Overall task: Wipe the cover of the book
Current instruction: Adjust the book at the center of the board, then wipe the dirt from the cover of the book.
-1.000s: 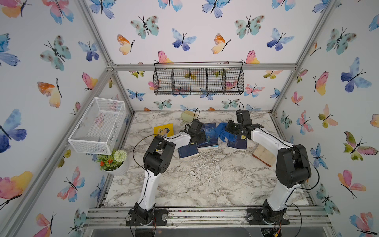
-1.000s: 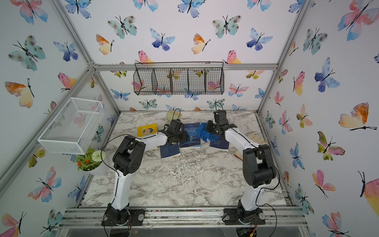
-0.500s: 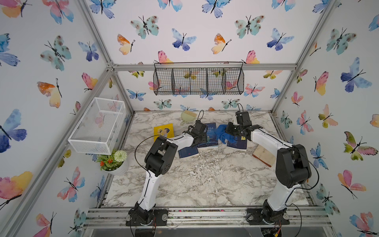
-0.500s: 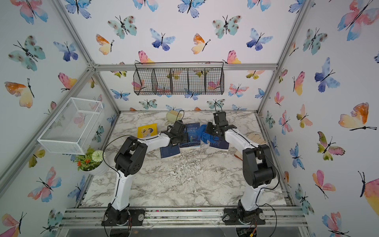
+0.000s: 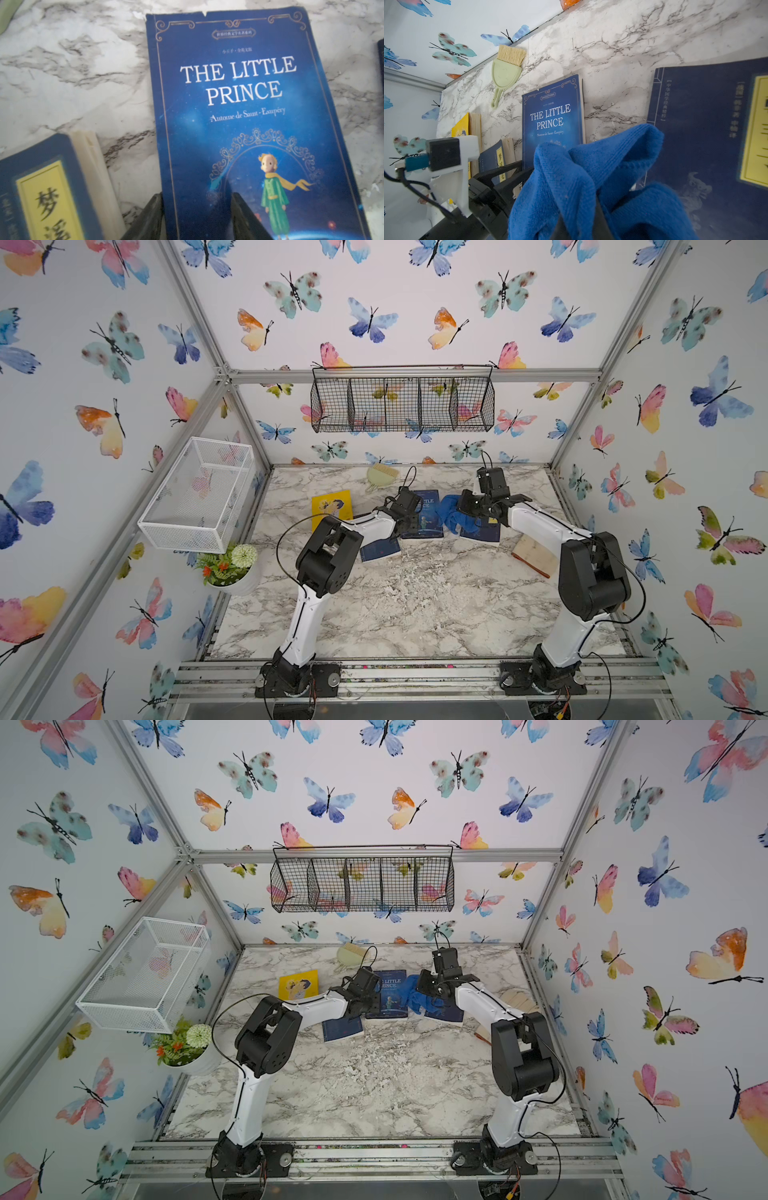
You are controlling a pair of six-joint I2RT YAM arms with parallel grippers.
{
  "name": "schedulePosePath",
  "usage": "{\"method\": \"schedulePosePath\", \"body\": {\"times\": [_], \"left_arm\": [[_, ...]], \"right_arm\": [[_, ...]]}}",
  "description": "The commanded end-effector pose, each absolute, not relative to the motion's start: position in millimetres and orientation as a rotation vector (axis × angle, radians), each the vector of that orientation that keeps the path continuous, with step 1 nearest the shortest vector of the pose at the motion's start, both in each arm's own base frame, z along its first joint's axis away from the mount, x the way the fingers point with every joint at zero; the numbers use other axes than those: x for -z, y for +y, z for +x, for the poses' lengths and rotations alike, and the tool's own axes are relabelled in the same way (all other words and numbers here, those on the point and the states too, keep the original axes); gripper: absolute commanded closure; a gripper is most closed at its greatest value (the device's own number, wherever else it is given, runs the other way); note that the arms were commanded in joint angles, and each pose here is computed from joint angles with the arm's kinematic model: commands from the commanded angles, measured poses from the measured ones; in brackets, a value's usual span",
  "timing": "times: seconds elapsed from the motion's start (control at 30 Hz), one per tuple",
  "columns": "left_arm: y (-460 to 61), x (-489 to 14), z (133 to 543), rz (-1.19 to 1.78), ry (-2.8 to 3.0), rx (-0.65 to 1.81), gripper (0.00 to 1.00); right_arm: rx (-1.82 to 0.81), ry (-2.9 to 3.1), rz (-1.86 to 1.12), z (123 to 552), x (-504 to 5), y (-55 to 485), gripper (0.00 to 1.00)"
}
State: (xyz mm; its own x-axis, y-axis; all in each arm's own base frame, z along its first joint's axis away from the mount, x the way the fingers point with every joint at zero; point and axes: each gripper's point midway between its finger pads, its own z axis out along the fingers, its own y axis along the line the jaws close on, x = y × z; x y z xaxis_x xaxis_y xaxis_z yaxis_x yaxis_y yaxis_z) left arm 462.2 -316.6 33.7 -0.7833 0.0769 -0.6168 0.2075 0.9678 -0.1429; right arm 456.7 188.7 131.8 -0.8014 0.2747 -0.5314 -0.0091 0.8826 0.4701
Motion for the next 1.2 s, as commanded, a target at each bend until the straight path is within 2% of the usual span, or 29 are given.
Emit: {"method": "schedulePosePath", "body": {"times": [0.0, 0.27, 0.43, 0.57, 0.77, 1.0, 1.17], "left_arm": [[-332, 1, 440, 0.372, 2.518, 0.165, 0.52], [-325, 1, 425, 0.327, 2.538, 0.196, 0.61], [-329, -5, 410, 0.308, 2.537, 0.318, 0.67], [-332, -1, 403, 0.304, 2.557, 0.368, 0.69], [-335, 11, 393, 0.280, 2.578, 0.445, 0.72], [-328, 20, 384, 0.271, 2.612, 0.448, 0.73], [-327, 21, 379, 0.260, 2.626, 0.471, 0.73]], "right_arm": [[-0.640, 2.425, 0.153, 451, -139, 192, 0.96], [-0.711, 2.432, 0.129, 451, -135, 215, 0.96], [-0.680, 2.520, 0.129, 455, -88, 244, 0.96], [-0.601, 2.611, 0.170, 464, -41, 245, 0.97], [-0.482, 2.661, 0.191, 487, 3, 243, 0.96], [-0.340, 2.675, 0.163, 542, 30, 248, 0.97], [-0.379, 2.725, 0.149, 545, 39, 252, 0.97]]}}
